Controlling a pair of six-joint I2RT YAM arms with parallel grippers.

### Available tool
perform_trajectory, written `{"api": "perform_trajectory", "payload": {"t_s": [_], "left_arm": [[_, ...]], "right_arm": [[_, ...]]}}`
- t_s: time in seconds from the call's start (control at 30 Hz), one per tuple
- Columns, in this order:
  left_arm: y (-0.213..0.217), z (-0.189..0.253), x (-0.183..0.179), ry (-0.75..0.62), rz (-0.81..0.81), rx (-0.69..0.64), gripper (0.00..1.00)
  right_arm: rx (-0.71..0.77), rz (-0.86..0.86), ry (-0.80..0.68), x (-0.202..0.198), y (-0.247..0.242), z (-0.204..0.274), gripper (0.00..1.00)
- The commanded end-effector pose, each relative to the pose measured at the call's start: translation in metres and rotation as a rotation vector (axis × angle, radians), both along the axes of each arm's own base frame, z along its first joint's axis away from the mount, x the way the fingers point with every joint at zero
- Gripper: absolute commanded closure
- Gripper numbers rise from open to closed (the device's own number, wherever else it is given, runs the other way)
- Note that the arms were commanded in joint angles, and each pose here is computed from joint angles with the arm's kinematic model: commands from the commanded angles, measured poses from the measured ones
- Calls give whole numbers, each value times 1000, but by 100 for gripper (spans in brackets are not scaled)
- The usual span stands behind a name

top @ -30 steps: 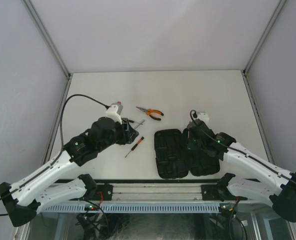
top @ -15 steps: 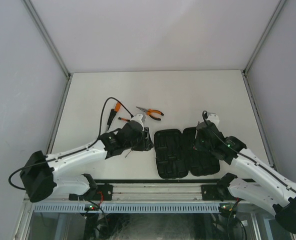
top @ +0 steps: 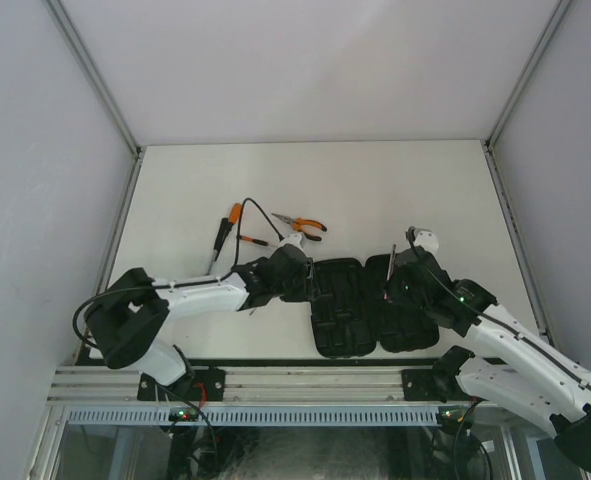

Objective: Sort the tools into containers
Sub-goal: Move the storage box to the center of the board.

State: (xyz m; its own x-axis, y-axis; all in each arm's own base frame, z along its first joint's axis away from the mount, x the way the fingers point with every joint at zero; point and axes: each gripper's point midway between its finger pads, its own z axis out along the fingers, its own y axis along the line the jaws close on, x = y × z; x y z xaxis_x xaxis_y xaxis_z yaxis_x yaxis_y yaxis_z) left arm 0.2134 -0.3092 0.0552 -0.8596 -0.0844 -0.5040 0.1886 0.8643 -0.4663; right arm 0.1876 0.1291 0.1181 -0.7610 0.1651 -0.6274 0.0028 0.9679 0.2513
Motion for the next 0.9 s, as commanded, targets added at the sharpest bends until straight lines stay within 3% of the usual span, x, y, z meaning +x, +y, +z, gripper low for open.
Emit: {"api": "perform_trajectory", "payload": {"t_s": [0.0,0.23,0.53,0.87], "left_arm": [[-13,9,21,-26,70,-21,51],[-7,-7,22,2,104,8,55],[-2,-19,30,31,142,-8,74],[36,-24,43,55,226,-38,87]], "right_arm": [[46,-16,-67,7,4,16,100],[48,-19,-75,4,1,15,100],[25,-14,-73,5,2,11,100],[-27,10,-6,2,11,-6,100]]}}
